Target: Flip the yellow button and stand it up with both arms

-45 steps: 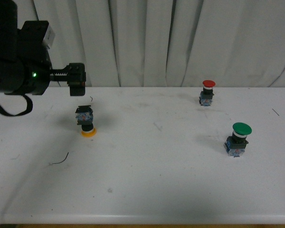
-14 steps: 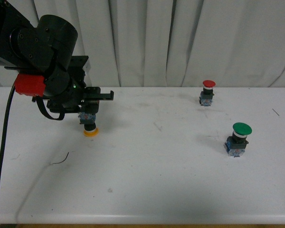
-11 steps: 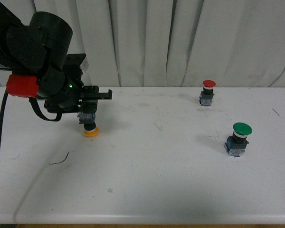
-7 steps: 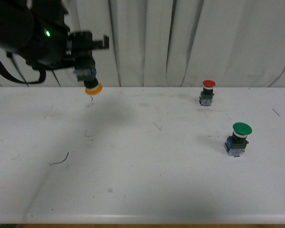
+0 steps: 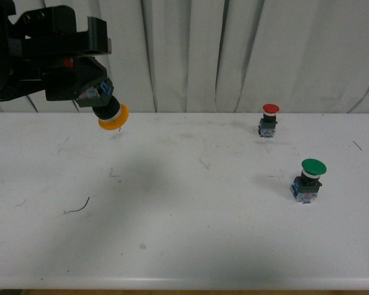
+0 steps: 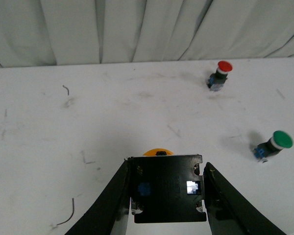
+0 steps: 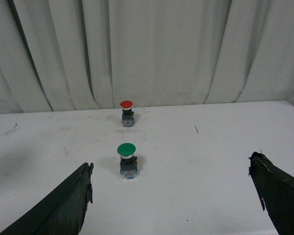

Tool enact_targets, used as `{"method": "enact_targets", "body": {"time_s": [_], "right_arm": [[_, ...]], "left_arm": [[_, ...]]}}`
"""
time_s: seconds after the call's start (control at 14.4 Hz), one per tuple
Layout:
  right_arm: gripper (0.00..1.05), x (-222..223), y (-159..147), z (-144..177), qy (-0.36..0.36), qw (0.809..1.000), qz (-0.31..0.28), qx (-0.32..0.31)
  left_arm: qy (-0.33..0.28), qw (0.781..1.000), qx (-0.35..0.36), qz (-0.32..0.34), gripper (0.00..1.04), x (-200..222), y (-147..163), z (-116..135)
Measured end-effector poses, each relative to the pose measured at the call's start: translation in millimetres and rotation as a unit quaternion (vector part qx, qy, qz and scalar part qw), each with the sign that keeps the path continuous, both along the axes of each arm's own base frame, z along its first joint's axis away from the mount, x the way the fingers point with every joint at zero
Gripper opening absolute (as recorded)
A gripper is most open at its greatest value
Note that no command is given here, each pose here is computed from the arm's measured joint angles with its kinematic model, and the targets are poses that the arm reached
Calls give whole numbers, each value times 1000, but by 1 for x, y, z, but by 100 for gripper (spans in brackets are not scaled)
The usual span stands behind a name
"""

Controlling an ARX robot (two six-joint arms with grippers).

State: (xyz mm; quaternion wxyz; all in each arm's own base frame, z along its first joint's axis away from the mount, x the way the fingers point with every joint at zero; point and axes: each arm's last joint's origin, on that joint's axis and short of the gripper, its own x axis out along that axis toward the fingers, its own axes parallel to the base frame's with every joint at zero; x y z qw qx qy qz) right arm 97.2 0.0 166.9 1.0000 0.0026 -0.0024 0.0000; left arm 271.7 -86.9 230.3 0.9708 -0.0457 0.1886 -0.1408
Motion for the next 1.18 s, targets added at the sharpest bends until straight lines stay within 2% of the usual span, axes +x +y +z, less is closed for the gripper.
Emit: {"method": "enact_targets", "body": {"time_s": [0.14, 0.28, 0.42, 0.69, 0.83, 1.18], "right_arm": [[98, 0, 0, 0, 0, 1000, 0, 0], [98, 0, 0, 0, 0, 1000, 0, 0], [98, 0, 0, 0, 0, 1000, 0, 0], [98, 0, 0, 0, 0, 1000, 0, 0], [98, 0, 0, 0, 0, 1000, 0, 0], [98, 0, 0, 0, 0, 1000, 0, 0]], "left_arm": [[-23, 997, -69, -32, 37, -3, 7, -2], [-47, 982, -163, -82, 37, -7, 14, -8], [-81, 952, -266, -129, 37, 0, 22, -8], [-77, 895, -409, -162, 36, -8, 11, -22], [-32, 886, -437, -152, 36, -10, 7, -33], [-26, 880, -451, -146, 36, -11, 6, -33]]}}
